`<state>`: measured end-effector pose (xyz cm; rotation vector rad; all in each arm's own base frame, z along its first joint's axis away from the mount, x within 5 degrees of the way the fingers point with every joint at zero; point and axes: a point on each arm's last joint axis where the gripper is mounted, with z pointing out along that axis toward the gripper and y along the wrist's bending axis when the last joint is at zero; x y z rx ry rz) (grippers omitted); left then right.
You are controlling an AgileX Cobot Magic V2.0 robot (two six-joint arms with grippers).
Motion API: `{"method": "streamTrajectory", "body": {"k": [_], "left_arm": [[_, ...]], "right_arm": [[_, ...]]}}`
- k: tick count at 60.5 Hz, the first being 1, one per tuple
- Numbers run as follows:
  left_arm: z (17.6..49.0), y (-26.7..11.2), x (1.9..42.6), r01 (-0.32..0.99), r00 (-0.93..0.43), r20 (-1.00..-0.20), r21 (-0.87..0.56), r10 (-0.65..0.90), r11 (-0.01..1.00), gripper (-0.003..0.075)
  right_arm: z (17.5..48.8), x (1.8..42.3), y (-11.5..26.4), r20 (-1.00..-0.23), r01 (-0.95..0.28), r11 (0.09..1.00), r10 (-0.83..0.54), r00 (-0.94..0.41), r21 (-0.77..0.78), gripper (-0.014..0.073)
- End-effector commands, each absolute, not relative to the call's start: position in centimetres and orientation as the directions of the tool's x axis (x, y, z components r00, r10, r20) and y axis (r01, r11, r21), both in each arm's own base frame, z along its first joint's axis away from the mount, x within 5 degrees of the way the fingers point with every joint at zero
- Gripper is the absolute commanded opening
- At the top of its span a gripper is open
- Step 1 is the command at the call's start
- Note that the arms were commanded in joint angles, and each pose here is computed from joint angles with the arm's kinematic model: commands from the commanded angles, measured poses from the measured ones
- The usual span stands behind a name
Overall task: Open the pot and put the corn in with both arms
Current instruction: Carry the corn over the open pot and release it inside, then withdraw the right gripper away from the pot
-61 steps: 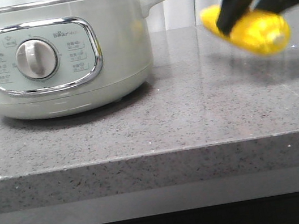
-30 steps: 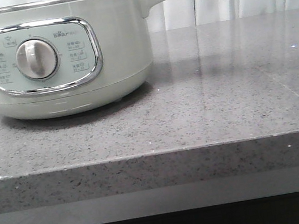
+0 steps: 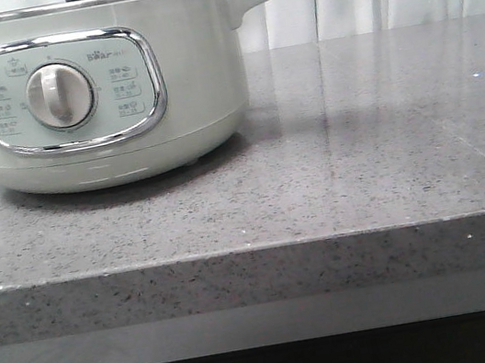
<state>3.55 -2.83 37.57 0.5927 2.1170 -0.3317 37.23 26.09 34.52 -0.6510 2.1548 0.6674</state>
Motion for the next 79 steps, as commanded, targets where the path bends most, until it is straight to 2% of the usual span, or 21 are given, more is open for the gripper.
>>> {"method": "streamTrajectory", "body": {"k": [1, 10, 14, 23, 33, 41, 44, 54, 63, 72, 79], "left_arm": [[39.4, -3.1, 3.8, 0.529, -0.396, -0.894, -0.037, 0.208, 0.848, 0.0149], [39.4, -3.1, 3.8, 0.529, -0.396, -0.894, -0.037, 0.208, 0.848, 0.0149], [39.4, -3.1, 3.8, 0.529, -0.396, -0.894, -0.037, 0.208, 0.848, 0.0149], [39.4, -3.1, 3.8, 0.529, -0.396, -0.894, -0.037, 0.208, 0.848, 0.0149], [39.4, -3.1, 3.8, 0.529, -0.396, -0.894, -0.037, 0.208, 0.848, 0.0149], [39.4, -3.1, 3.8, 0.529, -0.396, -0.894, -0.037, 0.208, 0.848, 0.0149], [39.4, -3.1, 3.8, 0.529, -0.396, -0.894, -0.037, 0.208, 0.848, 0.0149], [39.4, -3.1, 3.8, 0.529, -0.396, -0.894, -0.037, 0.208, 0.848, 0.0149], [39.4, -3.1, 3.8, 0.529, -0.396, -0.894, -0.037, 0.208, 0.848, 0.0149], [39.4, -3.1, 3.8, 0.529, -0.396, -0.894, -0.037, 0.208, 0.848, 0.0149], [39.4, -3.1, 3.8, 0.529, -0.396, -0.894, -0.037, 0.208, 0.848, 0.0149]], "right_arm": [[39.9, 36.0, 25.0, -0.883, -0.652, 0.723, -0.13, -0.452, 0.227, 0.0562], [40.9, 35.6, 24.5, -0.892, -0.653, 0.724, -0.12, -0.437, 0.223, 0.0557], [41.4, 35.4, 24.1, -0.897, -0.652, 0.726, -0.112, -0.428, 0.22, 0.0527], [42.6, 35.2, 22.6, -0.907, -0.637, 0.74, -0.09, -0.411, 0.215, 0.0346], [44.1, 35.3, 19.9, -0.913, -0.604, 0.769, -0.067, -0.403, 0.21, 0.0103], [45.2, 35.3, 17.1, -0.913, -0.565, 0.799, -0.05, -0.404, 0.206, -0.0041], [45.5, 35.3, 16.1, -0.912, -0.549, 0.81, -0.045, -0.407, 0.204, -0.0071], [46.5, 34.6, 12.0, -0.906, -0.481, 0.859, -0.05, -0.42, 0.176, -0.0068], [45.9, 32.5, 8.6, -0.911, -0.392, 0.914, -0.069, -0.406, 0.105, -0.0068], [44.4, 28.7, 5.6, -0.935, -0.292, 0.956, -0.079, -0.346, 0.028, -0.0068], [43.1, 24.7, 4.3, -0.966, -0.24, 0.97, -0.091, -0.243, -0.031, -0.0068]]}}
